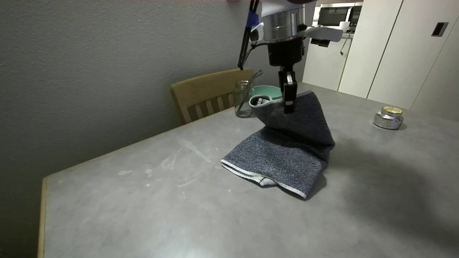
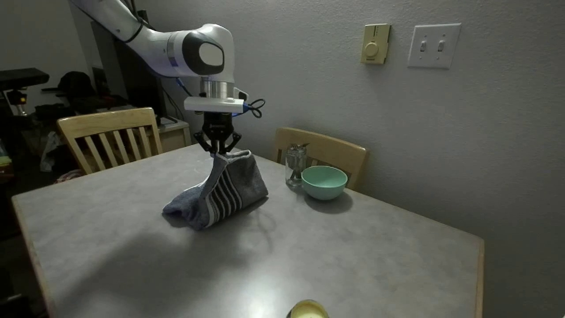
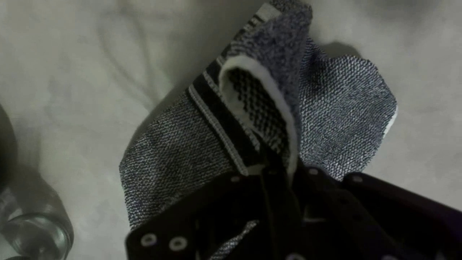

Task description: Fold the towel in half from right to left

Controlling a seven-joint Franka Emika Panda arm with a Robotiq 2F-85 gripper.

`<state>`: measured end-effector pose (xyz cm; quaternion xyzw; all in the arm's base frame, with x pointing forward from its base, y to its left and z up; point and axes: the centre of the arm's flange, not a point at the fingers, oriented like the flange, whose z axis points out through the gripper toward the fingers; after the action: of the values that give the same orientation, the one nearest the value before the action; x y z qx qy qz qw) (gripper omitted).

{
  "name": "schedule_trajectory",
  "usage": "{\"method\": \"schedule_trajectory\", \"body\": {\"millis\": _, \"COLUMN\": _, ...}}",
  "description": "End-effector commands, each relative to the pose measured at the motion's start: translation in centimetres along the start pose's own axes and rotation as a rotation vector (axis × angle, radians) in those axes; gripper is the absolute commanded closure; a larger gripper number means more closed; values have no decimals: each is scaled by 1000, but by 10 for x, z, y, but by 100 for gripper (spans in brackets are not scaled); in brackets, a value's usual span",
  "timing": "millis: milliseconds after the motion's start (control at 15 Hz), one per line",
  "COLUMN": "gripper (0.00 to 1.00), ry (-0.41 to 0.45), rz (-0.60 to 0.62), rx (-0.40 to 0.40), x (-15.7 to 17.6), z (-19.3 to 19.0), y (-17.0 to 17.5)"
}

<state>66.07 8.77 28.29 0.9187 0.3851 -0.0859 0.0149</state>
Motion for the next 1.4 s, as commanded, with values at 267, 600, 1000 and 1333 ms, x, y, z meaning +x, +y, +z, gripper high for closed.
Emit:
{"method": "schedule_trajectory", "body": {"millis": 267, "gripper": 98, "ry": -33, "rz": -84, "rx": 5, "x": 17, "z": -6, "y": -28}}
{"method": "schedule_trajectory", "body": {"millis": 600, "gripper": 98, "ry": -34, "rz": -101, "rx": 0, "x": 24, "z": -5, "y": -35}}
{"method": "schedule_trajectory", "body": {"millis": 1000, "gripper": 98, "ry": -28, "rz": -117, "rx": 8, "x": 20, "z": -8, "y": -42}}
{"method": "schedule_trajectory", "body": {"millis": 1333, "gripper": 98, "ry": -20, "rz": -162, "rx": 13, "x": 20, "z": -9, "y": -53}}
